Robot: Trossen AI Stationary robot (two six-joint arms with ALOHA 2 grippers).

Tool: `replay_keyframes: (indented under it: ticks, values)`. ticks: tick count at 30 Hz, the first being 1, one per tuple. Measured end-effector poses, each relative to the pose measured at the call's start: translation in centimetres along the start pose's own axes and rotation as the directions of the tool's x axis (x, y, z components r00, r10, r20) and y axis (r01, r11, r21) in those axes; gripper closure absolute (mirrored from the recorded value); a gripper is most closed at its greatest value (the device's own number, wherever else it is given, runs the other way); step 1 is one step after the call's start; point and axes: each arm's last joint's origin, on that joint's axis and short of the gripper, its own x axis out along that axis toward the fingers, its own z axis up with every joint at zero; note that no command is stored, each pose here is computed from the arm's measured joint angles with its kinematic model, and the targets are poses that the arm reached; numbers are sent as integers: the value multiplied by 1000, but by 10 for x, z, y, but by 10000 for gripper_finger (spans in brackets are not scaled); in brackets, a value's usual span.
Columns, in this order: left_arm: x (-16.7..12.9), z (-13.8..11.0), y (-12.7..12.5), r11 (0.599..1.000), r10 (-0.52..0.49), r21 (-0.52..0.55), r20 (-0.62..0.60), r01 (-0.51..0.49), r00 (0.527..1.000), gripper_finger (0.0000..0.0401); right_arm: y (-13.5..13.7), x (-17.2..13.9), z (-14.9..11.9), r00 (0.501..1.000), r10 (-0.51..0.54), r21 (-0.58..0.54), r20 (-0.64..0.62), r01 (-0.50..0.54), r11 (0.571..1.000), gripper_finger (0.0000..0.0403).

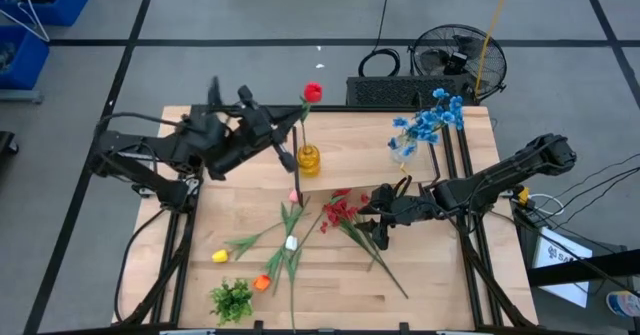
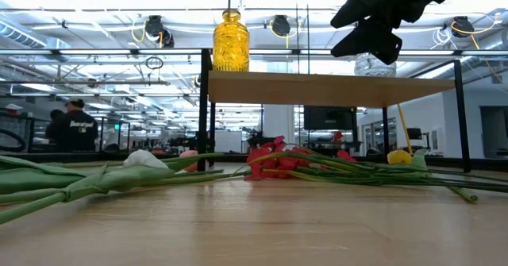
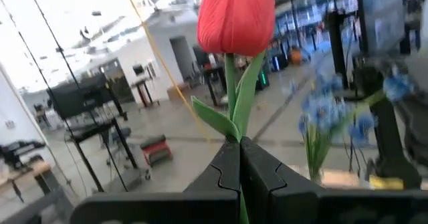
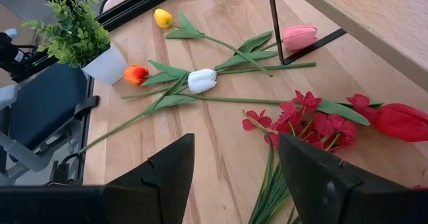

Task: Pick and place flowers into a vace then onto a shelf
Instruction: Put the left red flower into the yellow vase, then put the red flowers into the transparent vase

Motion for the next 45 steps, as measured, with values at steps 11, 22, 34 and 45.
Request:
replay_keyframes:
  ticks: [11, 22, 34, 45]
  values:
    - [7, -22, 4, 1000, -3, -31, -161, -2, 987, 349, 0, 0, 0, 1000, 0, 2, 0, 0, 1000, 193]
    - [18, -39, -9, 999, -37, -25, -244, 32, 969, 268, 0, 0, 0, 1000, 0, 3, 0, 0, 1000, 193]
    - [-24, -47, -1, 993, -113, -89, -437, 82, 893, 208, 0, 0, 0, 1000, 0, 3, 0, 0, 1000, 193]
    - [-76, -102, -18, 928, -365, -366, -859, 68, 357, 238, -7, 3, -10, 999, -20, -31, -30, 19, 999, 193]
